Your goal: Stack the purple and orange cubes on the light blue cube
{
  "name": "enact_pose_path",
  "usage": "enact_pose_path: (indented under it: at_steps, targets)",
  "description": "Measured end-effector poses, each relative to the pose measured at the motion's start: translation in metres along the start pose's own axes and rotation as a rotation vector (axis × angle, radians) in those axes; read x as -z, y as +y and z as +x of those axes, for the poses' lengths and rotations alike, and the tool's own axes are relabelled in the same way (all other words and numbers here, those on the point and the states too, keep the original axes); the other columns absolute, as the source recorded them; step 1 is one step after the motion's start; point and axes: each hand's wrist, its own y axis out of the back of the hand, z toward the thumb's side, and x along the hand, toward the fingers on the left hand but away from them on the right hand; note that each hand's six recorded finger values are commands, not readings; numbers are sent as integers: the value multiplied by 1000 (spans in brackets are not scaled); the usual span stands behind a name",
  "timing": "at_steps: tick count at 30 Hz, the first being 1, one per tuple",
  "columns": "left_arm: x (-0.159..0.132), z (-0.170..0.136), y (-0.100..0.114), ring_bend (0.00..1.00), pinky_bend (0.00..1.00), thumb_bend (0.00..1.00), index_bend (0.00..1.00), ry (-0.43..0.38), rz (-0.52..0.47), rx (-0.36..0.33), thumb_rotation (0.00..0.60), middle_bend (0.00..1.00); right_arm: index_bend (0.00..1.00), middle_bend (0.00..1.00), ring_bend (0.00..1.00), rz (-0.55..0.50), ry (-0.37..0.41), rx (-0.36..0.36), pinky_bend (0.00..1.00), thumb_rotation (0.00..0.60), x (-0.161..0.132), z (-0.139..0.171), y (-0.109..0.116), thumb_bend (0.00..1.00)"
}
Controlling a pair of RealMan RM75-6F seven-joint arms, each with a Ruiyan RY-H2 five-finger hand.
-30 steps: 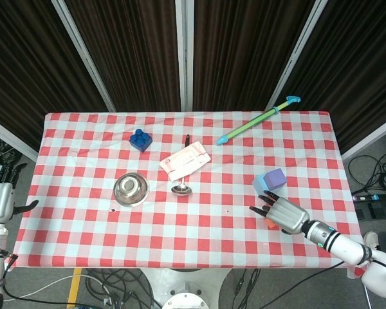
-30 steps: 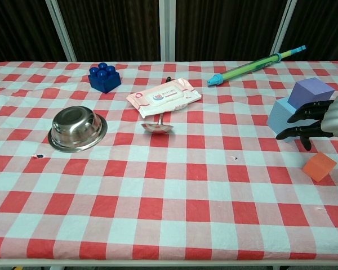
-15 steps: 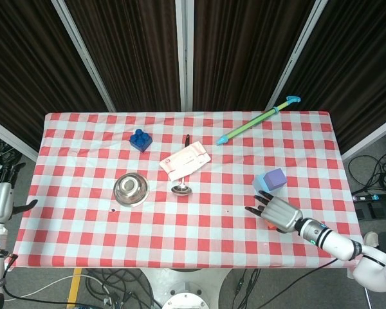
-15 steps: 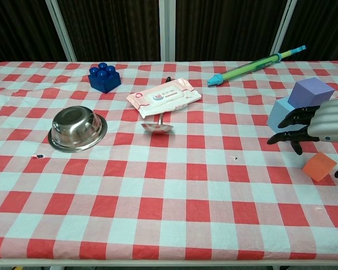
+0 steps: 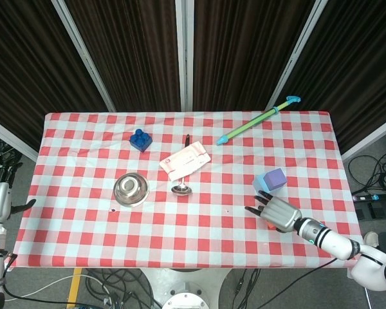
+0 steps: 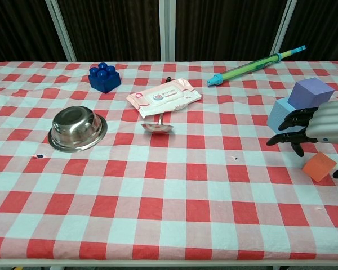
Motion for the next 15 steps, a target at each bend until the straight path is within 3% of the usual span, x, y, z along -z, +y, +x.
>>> enact_pose_path:
  at_steps: [15]
  targets:
    - [3, 1, -1, 166, 310, 60, 209, 11, -4, 4, 600, 189, 44, 412, 90, -3, -2, 0, 20, 600, -2, -4, -3, 137]
